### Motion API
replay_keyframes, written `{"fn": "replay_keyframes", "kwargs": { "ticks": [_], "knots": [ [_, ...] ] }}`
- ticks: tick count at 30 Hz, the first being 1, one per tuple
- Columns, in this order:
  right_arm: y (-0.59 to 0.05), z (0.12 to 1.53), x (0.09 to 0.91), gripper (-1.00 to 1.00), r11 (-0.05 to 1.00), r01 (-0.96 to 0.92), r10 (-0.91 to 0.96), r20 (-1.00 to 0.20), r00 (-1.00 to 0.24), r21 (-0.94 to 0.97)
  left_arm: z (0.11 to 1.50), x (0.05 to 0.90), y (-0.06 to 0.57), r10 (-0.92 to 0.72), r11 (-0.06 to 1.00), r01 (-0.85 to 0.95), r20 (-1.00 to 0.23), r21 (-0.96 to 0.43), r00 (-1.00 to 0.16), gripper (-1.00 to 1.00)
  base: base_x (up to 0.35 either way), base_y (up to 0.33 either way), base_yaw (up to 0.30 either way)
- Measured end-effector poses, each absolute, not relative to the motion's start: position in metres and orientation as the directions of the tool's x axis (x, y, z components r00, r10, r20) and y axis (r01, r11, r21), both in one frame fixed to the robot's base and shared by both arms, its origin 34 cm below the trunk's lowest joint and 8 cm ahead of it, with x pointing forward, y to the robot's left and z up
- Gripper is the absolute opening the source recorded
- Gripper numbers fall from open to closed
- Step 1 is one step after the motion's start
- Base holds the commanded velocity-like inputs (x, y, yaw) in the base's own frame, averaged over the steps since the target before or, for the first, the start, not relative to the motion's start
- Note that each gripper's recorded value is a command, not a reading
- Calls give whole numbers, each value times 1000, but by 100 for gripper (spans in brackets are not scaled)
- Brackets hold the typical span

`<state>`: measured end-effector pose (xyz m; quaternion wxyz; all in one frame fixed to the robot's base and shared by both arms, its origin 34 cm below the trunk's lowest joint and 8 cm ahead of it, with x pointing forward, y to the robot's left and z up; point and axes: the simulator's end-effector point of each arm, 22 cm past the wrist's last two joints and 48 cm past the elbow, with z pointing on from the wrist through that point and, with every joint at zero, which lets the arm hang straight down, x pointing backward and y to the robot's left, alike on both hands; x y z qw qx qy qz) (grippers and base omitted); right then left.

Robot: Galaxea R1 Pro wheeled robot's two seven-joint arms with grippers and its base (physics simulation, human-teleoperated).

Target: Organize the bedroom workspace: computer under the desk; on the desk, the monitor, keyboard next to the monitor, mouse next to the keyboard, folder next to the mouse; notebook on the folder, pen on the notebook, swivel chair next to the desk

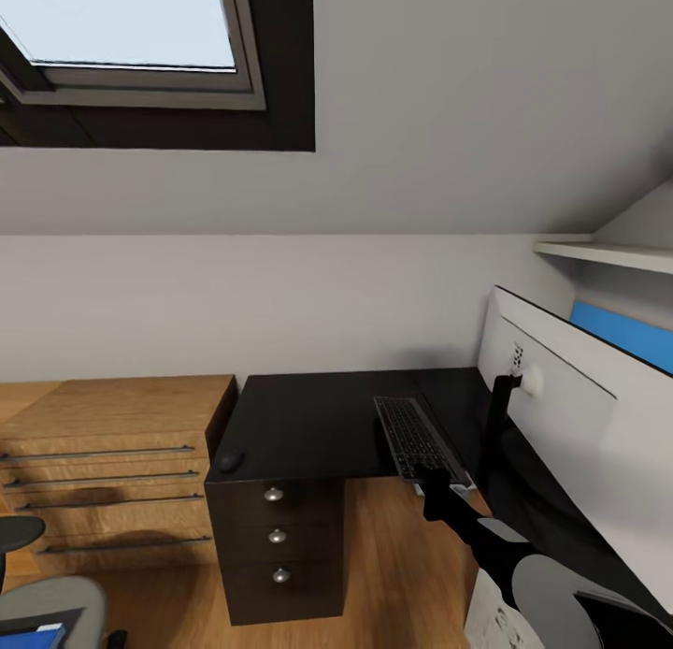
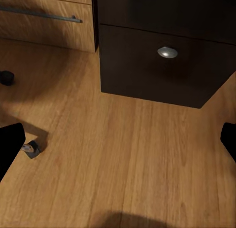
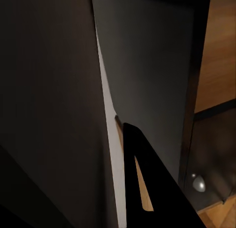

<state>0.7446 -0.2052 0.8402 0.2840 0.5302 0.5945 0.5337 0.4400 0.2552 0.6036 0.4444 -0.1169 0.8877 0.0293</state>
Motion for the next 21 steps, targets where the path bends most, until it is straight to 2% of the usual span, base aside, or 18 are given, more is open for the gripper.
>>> {"fn": "replay_keyframes", "kwargs": {
  "ticks": [21],
  "knots": [
    [-206,810,746,-100,-138,323,933,232,-275,936,571,441,254,-183,971,-233,-796,-53,-578,100,0,0,0]
  ]
}}
